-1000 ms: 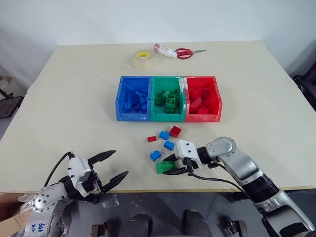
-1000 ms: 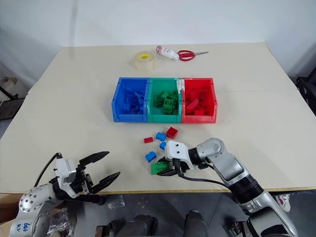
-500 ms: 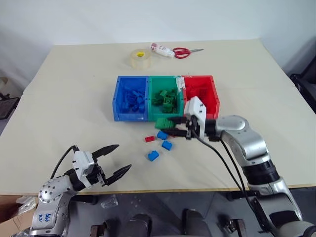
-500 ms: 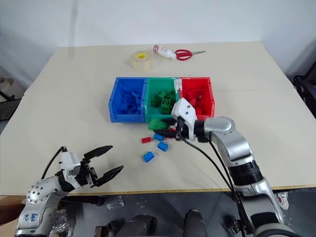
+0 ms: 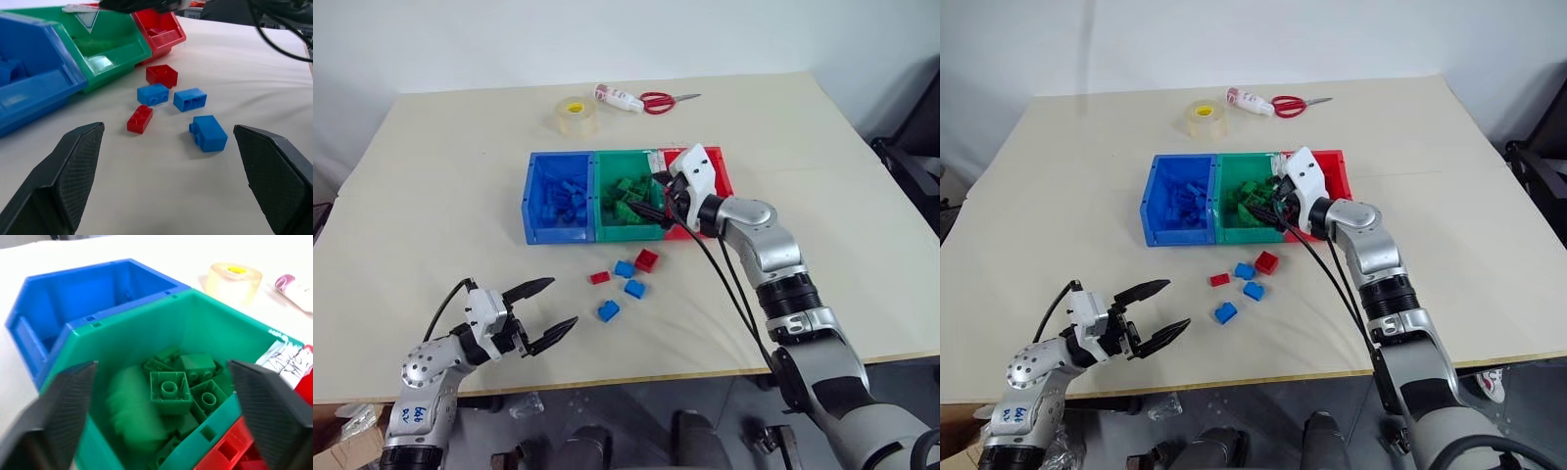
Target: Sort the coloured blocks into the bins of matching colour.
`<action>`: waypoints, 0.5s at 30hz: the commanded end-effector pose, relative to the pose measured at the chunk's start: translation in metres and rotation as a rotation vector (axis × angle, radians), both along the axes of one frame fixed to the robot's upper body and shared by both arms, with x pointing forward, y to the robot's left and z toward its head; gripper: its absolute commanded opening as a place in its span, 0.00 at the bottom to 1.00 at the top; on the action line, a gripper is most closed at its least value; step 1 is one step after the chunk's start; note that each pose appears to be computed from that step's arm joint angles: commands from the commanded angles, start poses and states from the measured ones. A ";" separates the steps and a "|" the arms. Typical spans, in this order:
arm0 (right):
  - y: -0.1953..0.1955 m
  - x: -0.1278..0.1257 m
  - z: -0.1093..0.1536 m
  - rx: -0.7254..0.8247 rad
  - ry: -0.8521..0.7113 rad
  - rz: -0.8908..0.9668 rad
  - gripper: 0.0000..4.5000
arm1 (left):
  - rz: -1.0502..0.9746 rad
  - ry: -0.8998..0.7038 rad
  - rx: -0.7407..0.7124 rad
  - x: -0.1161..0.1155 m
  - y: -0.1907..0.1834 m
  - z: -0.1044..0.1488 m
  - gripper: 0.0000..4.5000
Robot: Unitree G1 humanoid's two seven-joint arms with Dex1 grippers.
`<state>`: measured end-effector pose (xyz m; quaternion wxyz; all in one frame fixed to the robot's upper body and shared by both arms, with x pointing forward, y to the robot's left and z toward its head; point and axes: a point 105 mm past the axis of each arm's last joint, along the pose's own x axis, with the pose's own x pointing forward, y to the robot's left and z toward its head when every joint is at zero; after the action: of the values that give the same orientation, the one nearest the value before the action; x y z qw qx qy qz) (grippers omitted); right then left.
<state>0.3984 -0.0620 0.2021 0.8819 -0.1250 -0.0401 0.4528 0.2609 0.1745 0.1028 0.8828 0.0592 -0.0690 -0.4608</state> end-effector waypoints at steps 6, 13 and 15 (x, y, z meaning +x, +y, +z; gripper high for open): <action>-0.028 -0.096 -0.030 -0.154 0.135 0.345 0.99 | -0.035 -0.018 0.005 -0.001 -0.001 0.001 1.00; -0.074 -0.124 -0.060 -0.281 0.262 0.247 0.99 | -0.046 -0.014 0.015 0.004 0.005 0.000 1.00; -0.079 -0.127 -0.062 -0.286 0.275 0.220 0.99 | -0.049 -0.013 0.017 0.004 0.007 0.000 1.00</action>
<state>0.2746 -0.1431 0.1260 0.7957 -0.1712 0.1549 0.5600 0.2659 0.1766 0.0985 0.8709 0.0602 -0.0631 -0.4836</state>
